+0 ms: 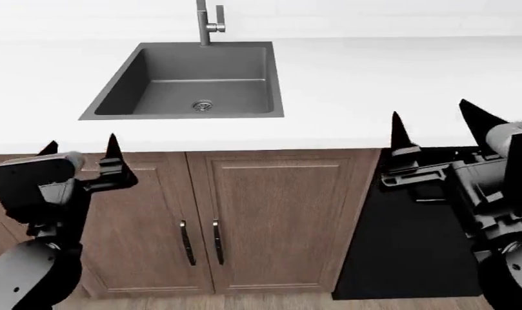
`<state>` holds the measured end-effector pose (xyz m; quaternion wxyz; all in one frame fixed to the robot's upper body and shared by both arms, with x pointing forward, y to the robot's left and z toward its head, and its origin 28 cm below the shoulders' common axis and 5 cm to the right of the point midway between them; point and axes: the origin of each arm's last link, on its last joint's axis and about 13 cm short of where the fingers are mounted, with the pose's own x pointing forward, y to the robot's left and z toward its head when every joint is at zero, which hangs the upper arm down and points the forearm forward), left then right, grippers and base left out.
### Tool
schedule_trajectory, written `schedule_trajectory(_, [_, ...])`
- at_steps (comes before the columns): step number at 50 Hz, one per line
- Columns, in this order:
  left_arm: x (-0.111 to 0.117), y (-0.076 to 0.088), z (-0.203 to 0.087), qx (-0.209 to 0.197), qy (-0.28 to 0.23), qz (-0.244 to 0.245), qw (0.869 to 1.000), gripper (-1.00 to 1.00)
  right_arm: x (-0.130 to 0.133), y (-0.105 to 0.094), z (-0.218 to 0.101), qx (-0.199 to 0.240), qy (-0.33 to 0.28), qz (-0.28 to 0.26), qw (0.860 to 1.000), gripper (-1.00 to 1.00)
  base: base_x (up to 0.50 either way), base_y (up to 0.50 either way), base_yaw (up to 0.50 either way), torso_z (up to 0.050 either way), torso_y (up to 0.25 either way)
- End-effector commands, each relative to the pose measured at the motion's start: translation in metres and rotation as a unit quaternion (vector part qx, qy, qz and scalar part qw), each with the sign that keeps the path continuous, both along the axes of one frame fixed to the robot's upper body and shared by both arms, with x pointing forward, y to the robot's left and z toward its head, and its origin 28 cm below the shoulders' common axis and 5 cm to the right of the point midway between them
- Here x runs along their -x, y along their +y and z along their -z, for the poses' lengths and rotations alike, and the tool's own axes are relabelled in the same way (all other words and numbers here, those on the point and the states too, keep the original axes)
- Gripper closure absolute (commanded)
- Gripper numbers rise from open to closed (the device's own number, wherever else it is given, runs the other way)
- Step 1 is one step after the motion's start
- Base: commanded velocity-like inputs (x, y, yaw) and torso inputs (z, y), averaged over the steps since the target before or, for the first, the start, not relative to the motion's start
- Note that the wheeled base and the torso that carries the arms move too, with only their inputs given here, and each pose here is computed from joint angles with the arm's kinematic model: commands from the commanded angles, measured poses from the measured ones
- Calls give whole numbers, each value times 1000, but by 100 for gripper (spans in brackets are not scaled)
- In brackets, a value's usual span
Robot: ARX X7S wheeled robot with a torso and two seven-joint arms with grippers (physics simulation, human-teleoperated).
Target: Pick and place the shaker into the drawer. Then close the cabinet.
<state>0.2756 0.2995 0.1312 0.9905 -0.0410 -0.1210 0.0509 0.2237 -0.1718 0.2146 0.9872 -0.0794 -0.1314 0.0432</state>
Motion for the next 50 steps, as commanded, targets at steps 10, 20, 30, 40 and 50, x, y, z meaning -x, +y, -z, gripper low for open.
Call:
schedule_trajectory(10, [37,57,-125,9,-170,-49,984,-100,59,-29,-155,150,-123,32,981,-100,0,0,0,0,0])
schedule_trajectory(20, [35,65,-130,13,-179,-77,981,-100,64,-25,-159,157,-124,26,980,-100,188,-58,0,0,0])
schedule_trajectory(30, [34,67,-122,19,-170,-89,981,-100,60,-21,-155,158,-91,26,983,-100,496,-145,0,0,0])
schedule_trajectory(40, [33,67,-116,28,-161,-90,982,-100,58,-14,-153,194,-77,23,978,-100,501,26,0,0,1])
schedule_trajectory(50, [37,65,-116,33,-162,-84,983,-100,56,-12,-152,195,-76,19,978,-100,505,167,0,0,1])
